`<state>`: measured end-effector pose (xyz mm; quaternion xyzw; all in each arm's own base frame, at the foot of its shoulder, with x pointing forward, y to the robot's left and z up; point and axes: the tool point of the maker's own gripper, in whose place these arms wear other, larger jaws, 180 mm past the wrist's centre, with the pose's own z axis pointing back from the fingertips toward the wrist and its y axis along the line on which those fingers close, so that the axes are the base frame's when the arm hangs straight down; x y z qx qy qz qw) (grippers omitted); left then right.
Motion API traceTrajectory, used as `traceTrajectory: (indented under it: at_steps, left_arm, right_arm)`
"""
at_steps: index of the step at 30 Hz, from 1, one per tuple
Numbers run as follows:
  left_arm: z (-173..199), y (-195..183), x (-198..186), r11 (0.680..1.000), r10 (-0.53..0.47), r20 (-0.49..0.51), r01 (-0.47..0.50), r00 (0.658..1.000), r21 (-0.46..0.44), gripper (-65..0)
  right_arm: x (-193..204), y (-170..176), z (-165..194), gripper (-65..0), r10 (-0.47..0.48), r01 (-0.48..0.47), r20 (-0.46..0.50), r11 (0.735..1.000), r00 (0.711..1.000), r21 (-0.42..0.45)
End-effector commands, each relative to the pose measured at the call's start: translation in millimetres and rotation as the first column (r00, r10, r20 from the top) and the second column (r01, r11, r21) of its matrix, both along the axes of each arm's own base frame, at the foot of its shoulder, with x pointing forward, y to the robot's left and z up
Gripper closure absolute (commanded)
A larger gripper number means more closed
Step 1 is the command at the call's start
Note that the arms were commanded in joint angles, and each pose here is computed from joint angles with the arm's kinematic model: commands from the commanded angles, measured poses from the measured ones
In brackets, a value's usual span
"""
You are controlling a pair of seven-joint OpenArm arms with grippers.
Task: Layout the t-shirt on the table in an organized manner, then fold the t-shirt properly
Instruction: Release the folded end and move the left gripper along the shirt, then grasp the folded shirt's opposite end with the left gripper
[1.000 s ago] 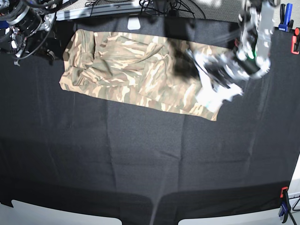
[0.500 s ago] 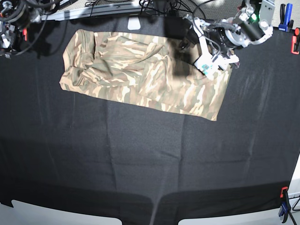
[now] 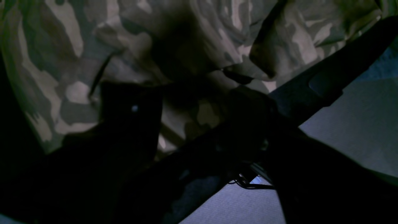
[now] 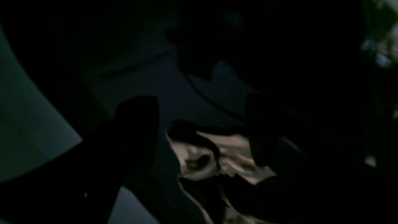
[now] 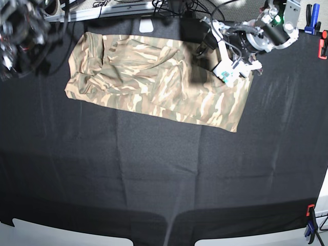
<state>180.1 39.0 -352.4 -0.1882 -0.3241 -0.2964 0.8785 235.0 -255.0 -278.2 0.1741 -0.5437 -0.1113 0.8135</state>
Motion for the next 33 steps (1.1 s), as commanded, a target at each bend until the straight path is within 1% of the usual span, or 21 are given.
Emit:
traceTrajectory:
  at_steps: [1, 3, 5, 6, 8, 11, 14, 16, 19, 21, 23, 24, 26, 29, 30, 31, 33]
  left_arm:
    - [9.4, -2.4, 4.4, 1.0, 0.001, 0.033, 0.0, 0.999, -0.023, -33.5]
    - [9.4, -2.4, 4.4, 1.0, 0.001, 0.033, 0.0, 0.999, -0.023, -33.5]
    - [9.5, -2.5, 4.5, 1.0, 0.001, 0.033, -0.001, 0.999, -0.023, -33.5]
    - [9.4, -2.4, 4.5, 1.0, 0.001, 0.033, 0.0, 0.999, -0.023, -33.5]
    - [9.4, -2.4, 4.4, 1.0, 0.001, 0.033, 0.0, 0.999, -0.023, -33.5]
    - [9.4, -2.4, 4.5, 1.0, 0.001, 0.033, 0.0, 0.999, -0.023, -33.5]
    - [9.2, -2.3, 4.3, 1.0, 0.001, 0.032, 0.0, 0.999, -0.022, -33.5]
    - [8.9, -2.2, 4.1, 1.0, 0.001, 0.03, 0.0, 1.0, -0.021, -33.5]
    - [8.8, -2.1, 3.9, 1.0, 0.001, 0.029, 0.0, 1.0, -0.021, -33.5]
    - [10.1, -3.2, 3.8, 1.0, 0.0, 0.03, 0.001, 1.0, -0.028, -33.5]
    - [17.4, -7.4, 4.2, 0.999, -0.005, 0.042, 0.007, 0.999, -0.053, -33.5]
    - [24.9, -9.9, 5.3, 0.998, -0.009, 0.062, 0.013, 0.998, -0.066, -33.5]
    - [48.1, -15.4, 9.2, 0.996, -0.02, 0.133, 0.031, 0.991, -0.087, -33.5]
    - [87.6, -23.6, 12.6, 0.99, -0.027, 0.25, 0.061, 0.968, -0.125, -33.5]
    - [89.7, -25.0, 13.1, 0.989, -0.026, 0.259, 0.063, 0.966, -0.136, -33.5]
    - [97.4, -30.7, 14.6, 0.982, -0.028, 0.285, 0.08, 0.958, -0.172, -33.5]
    - [99.7, -41.9, 9.5, 0.975, -0.06, 0.291, 0.119, 0.955, -0.19, -33.5]
  right_arm:
    - [4.4, -0.2, 1.3, -41.6, 0.012, -0.012, 0.012, 1.0, 1.0, 0.02]
    - [8.6, 8.4, -4.6, -41.5, 0.046, -0.048, 0.022, 0.991, 0.999, 0.125]
    - [10.9, 19.0, -2.4, -41.5, 0.092, -0.1, 0.05, 0.973, 0.995, 0.206]
    - [12.5, 21.4, 2.0, -41.5, 0.101, -0.115, 0.073, 0.968, 0.992, 0.225]
    - [14.7, 21.6, 7.5, -41.5, 0.104, -0.124, 0.097, 0.965, 0.99, 0.231]
    - [14.8, 18.8, 8.3, -41.5, 0.107, -0.125, 0.093, 0.968, 0.99, 0.219]
    - [14.2, 15.3, 1.8, -41.5, 0.098, -0.107, 0.059, 0.975, 0.993, 0.194]
    - [12.4, 10.3, -8.5, -41.5, 0.084, -0.084, 0.006, 0.984, 0.996, 0.156]
    - [5.6, 1.5, -24.2, -41.5, 0.073, -0.065, -0.086, 0.994, 0.994, 0.093]
    - [0.2, -3.6, -29.5, -41.5, 0.068, -0.06, -0.12, 0.996, 0.991, 0.069]
    - [-3.9, -8.3, -29.8, -41.5, 0.066, -0.06, -0.13, 0.997, 0.989, 0.053]
    - [-5.4, -11.3, -29.4, -41.5, 0.068, -0.063, -0.137, 0.997, 0.988, 0.042]
    - [-5.2, -19.7, -24.9, -41.5, 0.064, -0.062, -0.136, 0.998, 0.989, 0.016]
    - [-6.2, -36.0, -16.4, -41.5, 0.047, -0.051, -0.135, 0.998, 0.99, -0.032]
    - [-7.6, -41.7, -14.3, -41.5, 0.038, -0.045, -0.138, 0.998, 0.99, -0.045]
    - [-9.0, -47.6, -11.7, -41.5, 0.028, -0.037, -0.14, 0.998, 0.99, -0.059]
    - [-13.8, -53.6, -7.5, -41.5, 0.021, -0.031, -0.135, 0.997, 0.991, -0.066]
